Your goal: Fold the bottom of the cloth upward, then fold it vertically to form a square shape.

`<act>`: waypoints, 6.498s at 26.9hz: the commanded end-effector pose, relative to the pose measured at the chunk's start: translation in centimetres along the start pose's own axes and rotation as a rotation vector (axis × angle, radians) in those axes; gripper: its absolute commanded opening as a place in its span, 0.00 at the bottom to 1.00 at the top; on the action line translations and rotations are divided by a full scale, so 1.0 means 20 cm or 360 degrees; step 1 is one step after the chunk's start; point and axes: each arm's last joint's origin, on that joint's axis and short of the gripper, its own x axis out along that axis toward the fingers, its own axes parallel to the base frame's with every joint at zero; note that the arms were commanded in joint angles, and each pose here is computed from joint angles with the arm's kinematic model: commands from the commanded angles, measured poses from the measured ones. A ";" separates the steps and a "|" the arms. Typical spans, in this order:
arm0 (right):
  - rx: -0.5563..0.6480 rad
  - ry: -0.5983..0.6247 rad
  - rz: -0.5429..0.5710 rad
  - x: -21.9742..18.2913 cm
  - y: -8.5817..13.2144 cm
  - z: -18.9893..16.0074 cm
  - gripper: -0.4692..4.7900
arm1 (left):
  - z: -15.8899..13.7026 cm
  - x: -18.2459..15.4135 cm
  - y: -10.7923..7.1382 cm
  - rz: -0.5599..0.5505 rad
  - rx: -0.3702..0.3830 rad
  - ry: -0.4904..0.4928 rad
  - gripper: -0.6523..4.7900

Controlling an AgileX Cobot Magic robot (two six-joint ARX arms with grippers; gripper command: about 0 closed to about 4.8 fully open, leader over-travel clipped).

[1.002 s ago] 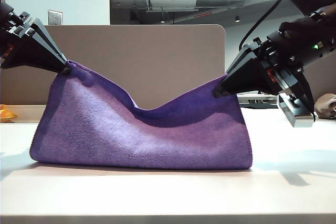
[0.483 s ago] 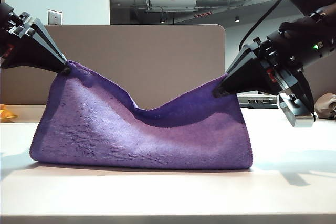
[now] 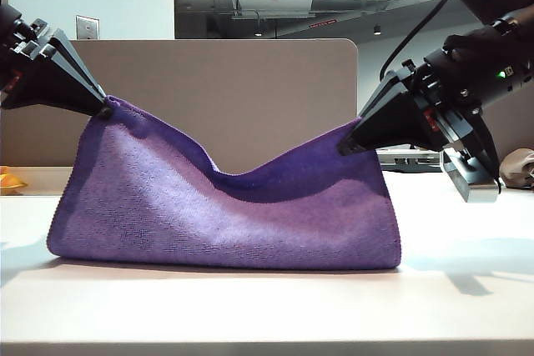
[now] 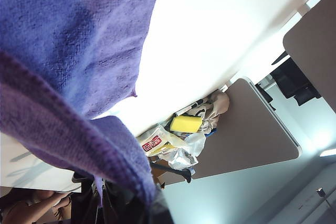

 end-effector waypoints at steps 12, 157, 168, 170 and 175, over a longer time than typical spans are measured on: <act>0.0014 0.0007 0.0016 0.00 0.01 -0.01 0.09 | -0.01 0.00 -0.01 -0.0018 0.0020 0.0001 0.12; -0.2379 -0.0076 -0.0685 0.01 0.05 0.02 0.72 | 0.01 0.00 -0.09 0.0605 0.2529 -0.0247 0.12; -0.2346 0.0049 -0.0749 0.11 0.01 0.06 0.72 | 0.01 0.00 -0.08 0.0589 0.2513 -0.0173 0.22; -0.2341 0.0039 -0.0764 0.12 0.01 0.06 0.72 | 0.01 0.00 -0.08 0.0593 0.2510 -0.0172 0.21; -0.2339 -0.0015 -0.0811 0.11 0.00 0.07 0.72 | 0.01 0.00 -0.08 0.0593 0.2510 -0.0172 0.13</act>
